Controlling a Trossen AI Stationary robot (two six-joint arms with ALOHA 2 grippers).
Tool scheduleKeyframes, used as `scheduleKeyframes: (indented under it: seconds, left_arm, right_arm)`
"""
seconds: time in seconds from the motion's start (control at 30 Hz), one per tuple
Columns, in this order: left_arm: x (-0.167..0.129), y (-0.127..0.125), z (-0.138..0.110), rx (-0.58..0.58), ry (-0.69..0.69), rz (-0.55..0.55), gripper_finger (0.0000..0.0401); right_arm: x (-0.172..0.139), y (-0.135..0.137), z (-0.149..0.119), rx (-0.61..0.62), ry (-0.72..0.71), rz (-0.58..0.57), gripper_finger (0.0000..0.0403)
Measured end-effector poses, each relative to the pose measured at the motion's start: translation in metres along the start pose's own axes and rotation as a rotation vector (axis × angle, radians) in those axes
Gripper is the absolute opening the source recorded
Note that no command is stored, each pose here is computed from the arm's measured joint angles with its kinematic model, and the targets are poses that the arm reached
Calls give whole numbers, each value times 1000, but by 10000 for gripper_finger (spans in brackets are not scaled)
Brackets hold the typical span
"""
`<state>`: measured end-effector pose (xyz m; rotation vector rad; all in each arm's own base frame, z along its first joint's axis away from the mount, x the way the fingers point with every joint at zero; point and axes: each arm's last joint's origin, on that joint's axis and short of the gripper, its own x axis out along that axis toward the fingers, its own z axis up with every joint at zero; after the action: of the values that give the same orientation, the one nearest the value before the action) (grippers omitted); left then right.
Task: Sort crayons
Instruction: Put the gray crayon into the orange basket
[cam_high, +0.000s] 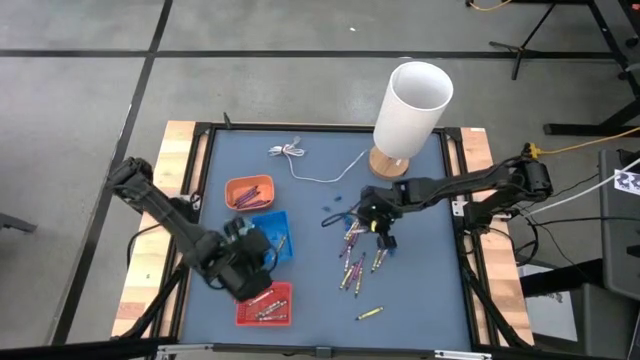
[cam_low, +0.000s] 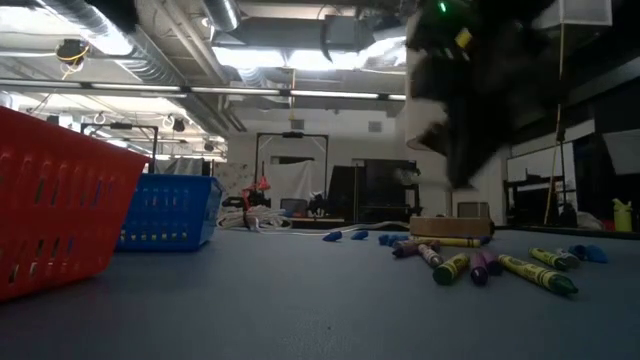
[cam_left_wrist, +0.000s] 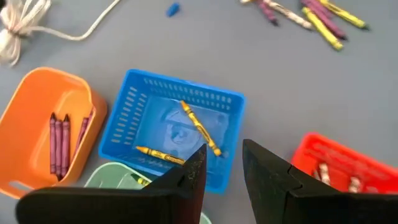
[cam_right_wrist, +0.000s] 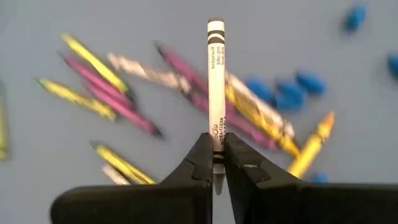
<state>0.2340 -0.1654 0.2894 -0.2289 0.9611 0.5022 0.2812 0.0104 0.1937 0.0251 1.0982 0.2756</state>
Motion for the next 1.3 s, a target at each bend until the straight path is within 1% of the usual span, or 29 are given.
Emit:
scheduleKeyframes:
  seconds: [0.1,0.2,0.33,0.43,0.6,0.73,0.83,1.07,1.2,1.3]
  left_arm:
    - [-10,-7,-13,54,-40,-19,88]
    - [-17,-11,-23,97,-57,-38,88]
    - [-24,-14,-34,174,-60,-59,88]
    - [-27,-15,-38,195,-58,-63,88]
    - [-29,-15,-41,232,-60,-66,88]
    - [-29,-15,-41,230,-60,-67,88]
    - [-29,-16,-41,229,-60,-68,88]
    - [-29,-16,-41,226,-59,-74,88]
    - [-29,-16,-41,223,-57,-76,88]
    - [-29,-17,-41,220,-55,-82,88]
  right_arm:
    - [-11,3,21,31,-91,46,18]
    - [-20,11,42,40,-219,57,18]
    - [-27,33,67,-5,-431,101,18]
    - [-29,52,81,-6,-587,92,18]
    - [-16,82,97,-24,-781,24,19]
    - [5,102,107,-45,-902,46,19]
    - [25,117,115,-62,-942,75,19]
    - [76,145,137,-100,-902,118,19]
    - [100,153,149,-112,-889,133,19]
    - [113,154,153,-113,-843,123,19]
